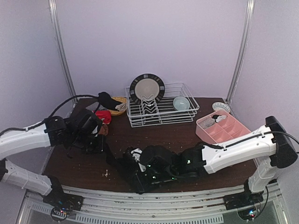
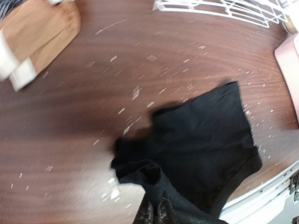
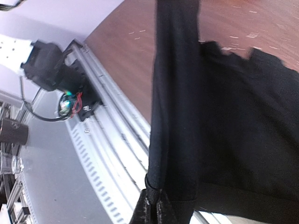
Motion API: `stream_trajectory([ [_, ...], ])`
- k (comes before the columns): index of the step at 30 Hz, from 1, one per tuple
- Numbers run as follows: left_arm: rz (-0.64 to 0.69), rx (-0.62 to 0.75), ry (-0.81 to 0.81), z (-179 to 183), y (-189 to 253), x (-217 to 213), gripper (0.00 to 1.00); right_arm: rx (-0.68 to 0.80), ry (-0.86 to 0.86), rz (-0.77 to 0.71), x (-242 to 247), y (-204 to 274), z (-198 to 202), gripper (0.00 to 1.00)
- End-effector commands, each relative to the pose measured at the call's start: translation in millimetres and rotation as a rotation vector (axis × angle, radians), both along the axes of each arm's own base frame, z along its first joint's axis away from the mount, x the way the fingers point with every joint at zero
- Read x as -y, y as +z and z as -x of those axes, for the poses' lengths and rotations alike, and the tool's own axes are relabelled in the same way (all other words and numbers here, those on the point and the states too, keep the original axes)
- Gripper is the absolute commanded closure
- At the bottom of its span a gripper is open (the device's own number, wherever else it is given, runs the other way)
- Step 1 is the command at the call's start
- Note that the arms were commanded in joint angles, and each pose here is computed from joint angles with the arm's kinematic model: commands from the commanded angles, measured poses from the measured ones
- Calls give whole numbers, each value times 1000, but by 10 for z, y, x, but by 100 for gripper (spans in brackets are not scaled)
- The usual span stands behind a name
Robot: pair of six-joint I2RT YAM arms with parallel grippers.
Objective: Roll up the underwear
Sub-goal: Fold the underwear at the center of the board.
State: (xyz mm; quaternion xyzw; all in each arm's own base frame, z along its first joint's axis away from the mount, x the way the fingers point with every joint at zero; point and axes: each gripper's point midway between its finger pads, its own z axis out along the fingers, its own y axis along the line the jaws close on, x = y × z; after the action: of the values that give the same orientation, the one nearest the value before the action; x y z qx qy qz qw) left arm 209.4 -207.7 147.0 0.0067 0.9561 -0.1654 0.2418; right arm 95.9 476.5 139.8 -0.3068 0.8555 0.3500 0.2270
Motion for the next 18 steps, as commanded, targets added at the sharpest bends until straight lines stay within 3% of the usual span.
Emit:
stream_trajectory([
  [1,-55,63,-41,-307,106,381,100,-22,-112,4,362,-84,-197,100],
  [18,-101,19,-189,-791,-127,1534,100,-29,-433,41,1579,-579,-644,100],
])
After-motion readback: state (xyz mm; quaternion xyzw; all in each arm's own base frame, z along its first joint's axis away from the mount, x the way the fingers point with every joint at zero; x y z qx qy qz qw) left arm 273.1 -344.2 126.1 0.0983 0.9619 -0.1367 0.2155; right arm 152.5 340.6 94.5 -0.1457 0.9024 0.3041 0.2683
